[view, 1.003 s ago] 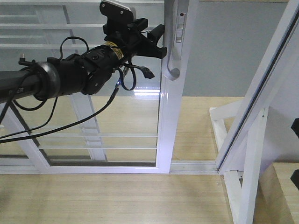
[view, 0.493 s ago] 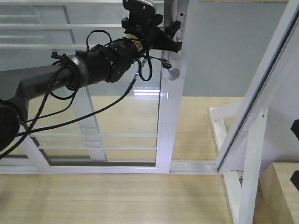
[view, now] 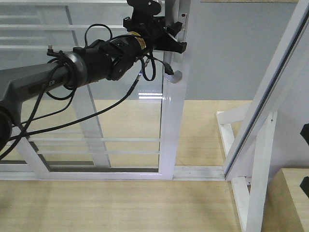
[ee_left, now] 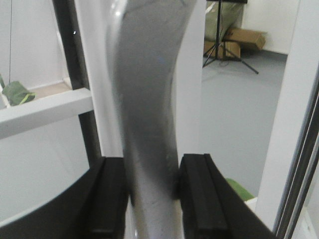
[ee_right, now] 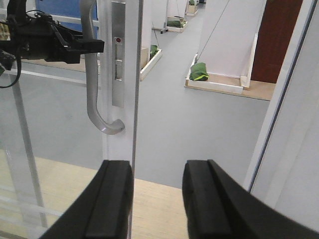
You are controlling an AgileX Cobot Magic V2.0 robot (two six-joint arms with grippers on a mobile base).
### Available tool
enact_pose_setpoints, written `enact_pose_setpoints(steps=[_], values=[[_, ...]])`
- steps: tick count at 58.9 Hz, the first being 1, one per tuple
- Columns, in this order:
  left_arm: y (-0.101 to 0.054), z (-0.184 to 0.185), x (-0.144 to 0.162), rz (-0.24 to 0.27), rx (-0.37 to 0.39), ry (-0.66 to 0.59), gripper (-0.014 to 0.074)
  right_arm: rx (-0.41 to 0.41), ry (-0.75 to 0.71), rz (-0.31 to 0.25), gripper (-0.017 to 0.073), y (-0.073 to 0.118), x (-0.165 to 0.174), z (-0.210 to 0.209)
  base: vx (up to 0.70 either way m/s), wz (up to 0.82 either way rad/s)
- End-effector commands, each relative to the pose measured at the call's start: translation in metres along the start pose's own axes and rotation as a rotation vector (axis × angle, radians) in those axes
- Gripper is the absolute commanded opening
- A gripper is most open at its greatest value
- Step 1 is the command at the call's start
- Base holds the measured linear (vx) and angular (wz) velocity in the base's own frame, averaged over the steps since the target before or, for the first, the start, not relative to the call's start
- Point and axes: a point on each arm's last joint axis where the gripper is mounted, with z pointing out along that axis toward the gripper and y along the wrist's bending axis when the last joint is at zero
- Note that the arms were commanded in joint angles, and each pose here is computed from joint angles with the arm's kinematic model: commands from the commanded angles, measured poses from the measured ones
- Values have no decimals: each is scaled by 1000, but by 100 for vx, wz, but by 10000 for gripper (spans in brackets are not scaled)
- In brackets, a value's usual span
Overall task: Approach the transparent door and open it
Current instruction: 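Slide the door farther open with the left gripper along its track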
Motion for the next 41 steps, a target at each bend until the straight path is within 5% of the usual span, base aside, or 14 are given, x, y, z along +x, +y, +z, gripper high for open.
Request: enact_pose_setpoints(steps=[1,21,41], values=[[28,-21,-50,-47,-72,-80,351,21,-102,-8,330,-2,-17,-2,0,0],[58,-34,-60,-51,-143,-56,352,22,-103,-9,330,-2,-17,-2,0,0],[67,-45,-50,-49,-167,-6,352,22,-103,-10,330,-2,-17,-2,0,0]])
